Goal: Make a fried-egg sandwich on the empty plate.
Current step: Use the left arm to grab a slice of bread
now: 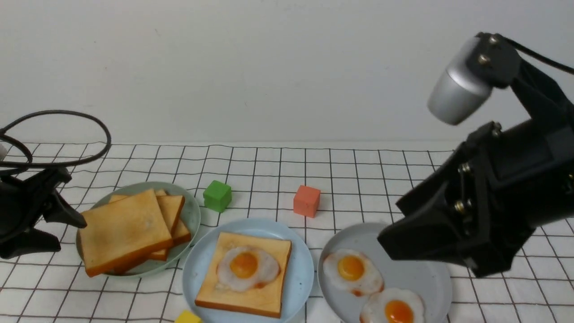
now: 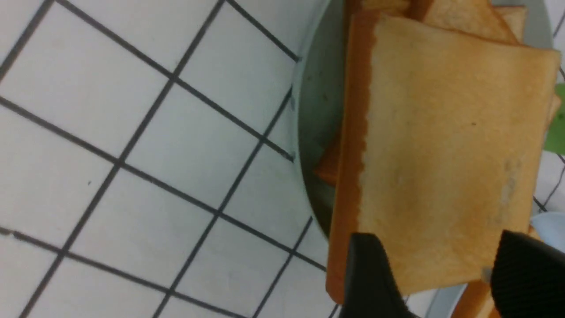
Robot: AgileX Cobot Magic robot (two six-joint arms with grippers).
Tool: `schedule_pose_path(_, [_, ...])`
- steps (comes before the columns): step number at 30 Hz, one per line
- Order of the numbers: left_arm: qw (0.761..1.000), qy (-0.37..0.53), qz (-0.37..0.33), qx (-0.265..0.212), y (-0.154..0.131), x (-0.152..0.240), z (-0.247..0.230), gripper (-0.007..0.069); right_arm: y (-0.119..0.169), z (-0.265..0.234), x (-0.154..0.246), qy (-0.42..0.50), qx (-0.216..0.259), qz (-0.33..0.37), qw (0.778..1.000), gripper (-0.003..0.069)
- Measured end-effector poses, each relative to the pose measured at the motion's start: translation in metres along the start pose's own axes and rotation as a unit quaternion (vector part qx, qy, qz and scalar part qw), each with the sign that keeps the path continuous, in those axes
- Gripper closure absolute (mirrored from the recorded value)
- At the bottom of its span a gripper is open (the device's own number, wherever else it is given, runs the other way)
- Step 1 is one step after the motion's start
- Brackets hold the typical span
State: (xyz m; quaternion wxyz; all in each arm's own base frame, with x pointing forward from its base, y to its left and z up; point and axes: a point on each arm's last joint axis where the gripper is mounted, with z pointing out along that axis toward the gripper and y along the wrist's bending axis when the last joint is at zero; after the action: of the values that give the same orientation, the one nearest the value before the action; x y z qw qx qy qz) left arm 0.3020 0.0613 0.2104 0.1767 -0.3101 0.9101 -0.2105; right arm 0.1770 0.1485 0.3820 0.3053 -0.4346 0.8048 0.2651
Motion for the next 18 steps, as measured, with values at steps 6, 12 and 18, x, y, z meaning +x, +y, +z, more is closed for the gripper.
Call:
schedule_pose_path(6, [1.000, -0.011, 0.009, 0.020, 0.006, -0.010, 0.027, 0.0228, 0.004, -0.006, -0.001, -0.015, 0.001, -0.007, 1.000, 0.0221])
schedule_pose_path(12, [0.999, -0.015, 0.019, 0.027, 0.013, -0.016, 0.049, 0.0306, 0.005, -0.008, -0.001, -0.017, 0.001, -0.008, 1.000, 0.0220])
schedule_pose_path(18, [0.998, -0.015, 0.047, 0.027, 0.014, -0.016, 0.052, 0.0462, 0.006, -0.009, -0.001, -0.019, 0.000, -0.008, 1.000, 0.0220])
